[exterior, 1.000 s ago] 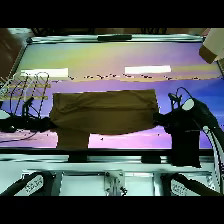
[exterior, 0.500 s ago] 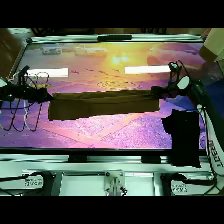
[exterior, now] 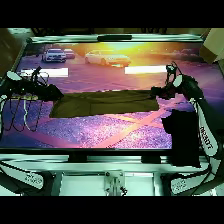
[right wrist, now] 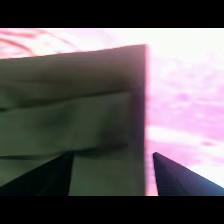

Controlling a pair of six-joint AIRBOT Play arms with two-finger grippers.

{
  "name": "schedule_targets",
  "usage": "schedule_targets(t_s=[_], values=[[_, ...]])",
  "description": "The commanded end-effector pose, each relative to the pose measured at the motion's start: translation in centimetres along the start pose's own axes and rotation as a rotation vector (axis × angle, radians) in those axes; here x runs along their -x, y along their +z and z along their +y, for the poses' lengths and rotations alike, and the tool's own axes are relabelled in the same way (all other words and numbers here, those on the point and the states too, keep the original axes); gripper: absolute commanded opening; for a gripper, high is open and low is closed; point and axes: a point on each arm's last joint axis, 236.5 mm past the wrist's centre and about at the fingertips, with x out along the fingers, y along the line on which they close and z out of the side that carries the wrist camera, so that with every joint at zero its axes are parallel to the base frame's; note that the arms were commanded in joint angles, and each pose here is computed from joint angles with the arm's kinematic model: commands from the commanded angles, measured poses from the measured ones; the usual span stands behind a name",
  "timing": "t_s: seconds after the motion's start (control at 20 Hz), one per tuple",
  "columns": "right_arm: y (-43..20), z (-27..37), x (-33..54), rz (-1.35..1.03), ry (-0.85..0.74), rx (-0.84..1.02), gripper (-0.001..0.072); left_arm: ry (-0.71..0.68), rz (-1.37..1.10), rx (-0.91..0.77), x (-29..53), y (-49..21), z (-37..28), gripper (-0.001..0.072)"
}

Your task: Fold the shirts.

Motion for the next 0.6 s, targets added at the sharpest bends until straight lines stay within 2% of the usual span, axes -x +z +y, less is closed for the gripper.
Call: schedule_targets(t_s=[0.0,0.1,0.45,0.5,0.55], values=[[-0.1,-0.7,-0.2,0.025,0.120,-0.150,0.0618,-0.011,0.016,0.000,1.0,-0.3,-0.3,0.0558],[0.3,0.4,-0.9,0.022,0.235,-0.225,0.0617,-0.016,0.007,-0.006,1.4,-0.2,-0.7,0.0558],[-3.1,4.1,-3.8,0.169,0.345,-0.223,0.0617,-0.174,-0.034,-0.019,1.8,0.7,-4.5,0.0555],[-3.3,4.5,-4.0,0.180,0.347,-0.247,0.0600,-0.214,-0.043,-0.021,2.0,0.9,-5.5,0.0551],[-3.4,4.7,-4.0,0.184,0.348,-0.255,0.0431,-0.245,-0.052,-0.025,2.0,1.1,-6.4,0.0535]])
